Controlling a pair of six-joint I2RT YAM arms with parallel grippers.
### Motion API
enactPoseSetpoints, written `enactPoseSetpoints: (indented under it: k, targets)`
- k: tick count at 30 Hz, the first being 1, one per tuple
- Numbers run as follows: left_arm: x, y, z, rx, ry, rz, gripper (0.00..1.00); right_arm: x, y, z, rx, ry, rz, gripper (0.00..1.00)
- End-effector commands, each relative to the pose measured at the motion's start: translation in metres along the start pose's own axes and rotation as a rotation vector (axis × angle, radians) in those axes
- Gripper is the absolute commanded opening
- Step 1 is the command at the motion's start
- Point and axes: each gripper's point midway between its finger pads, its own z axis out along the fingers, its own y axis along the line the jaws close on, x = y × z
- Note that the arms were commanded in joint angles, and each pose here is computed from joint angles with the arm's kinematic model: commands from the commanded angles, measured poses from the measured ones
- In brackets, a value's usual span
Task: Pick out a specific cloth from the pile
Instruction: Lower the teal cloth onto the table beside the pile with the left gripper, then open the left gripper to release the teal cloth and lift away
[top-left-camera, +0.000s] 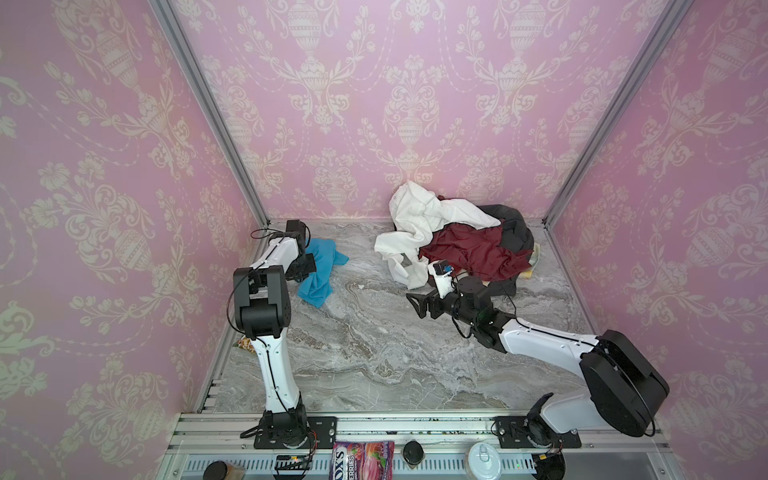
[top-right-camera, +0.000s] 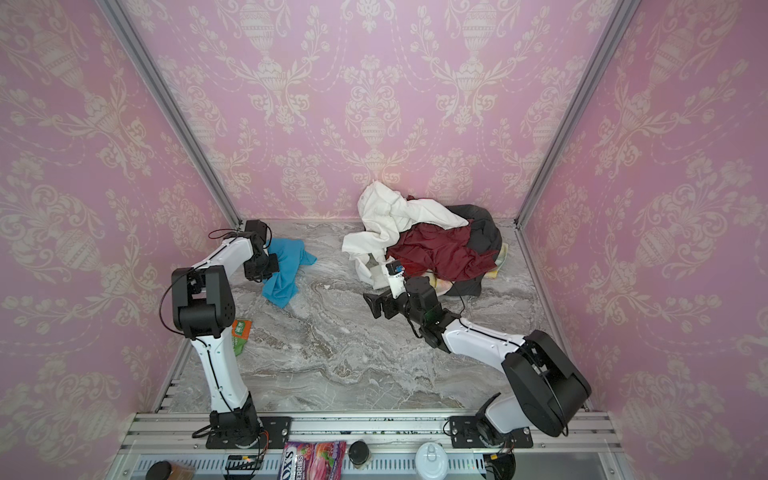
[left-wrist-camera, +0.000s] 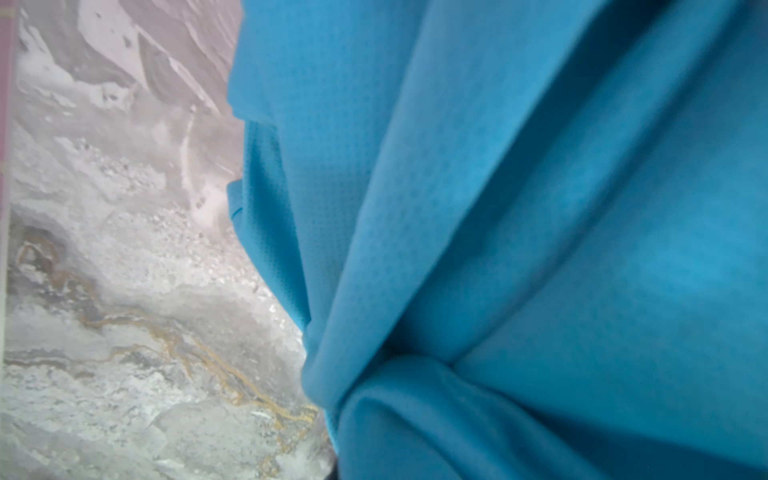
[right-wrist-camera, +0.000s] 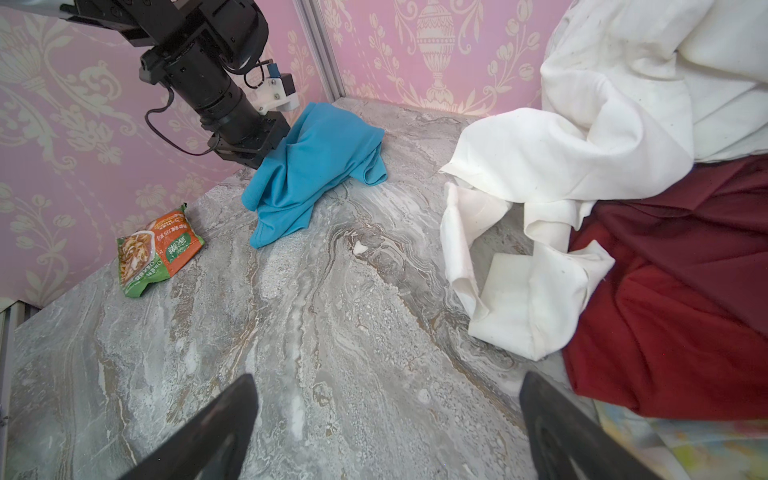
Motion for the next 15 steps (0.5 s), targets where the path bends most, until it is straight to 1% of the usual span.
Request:
enactPoseSetpoints:
  k: [1,4,7,11,15]
  targets:
    - [0.000,0.022,0.003,-0.077,0.028,0.015,0.00,0.003,-0.003,0.003,0.011,0.018,-0.020,1.00]
    - [-0.004,0.033,0.006,-0.081,0.028,-0.009,0.00,0.006,-0.002,0.008,0.003,0.027,-0.016,1.00]
    - [-0.009,0.042,0.009,-0.105,0.021,0.004,0.00,0.006,0.002,0.012,-0.027,0.035,-0.028,1.00]
    - [-0.017,0.054,0.012,-0.124,0.012,0.001,0.00,0.000,0.012,0.016,-0.074,0.039,-0.047,1.00]
    - [-0.022,0.060,0.019,-0.117,0.011,-0.019,0.00,-0.006,0.019,0.018,-0.086,0.035,-0.067,1.00]
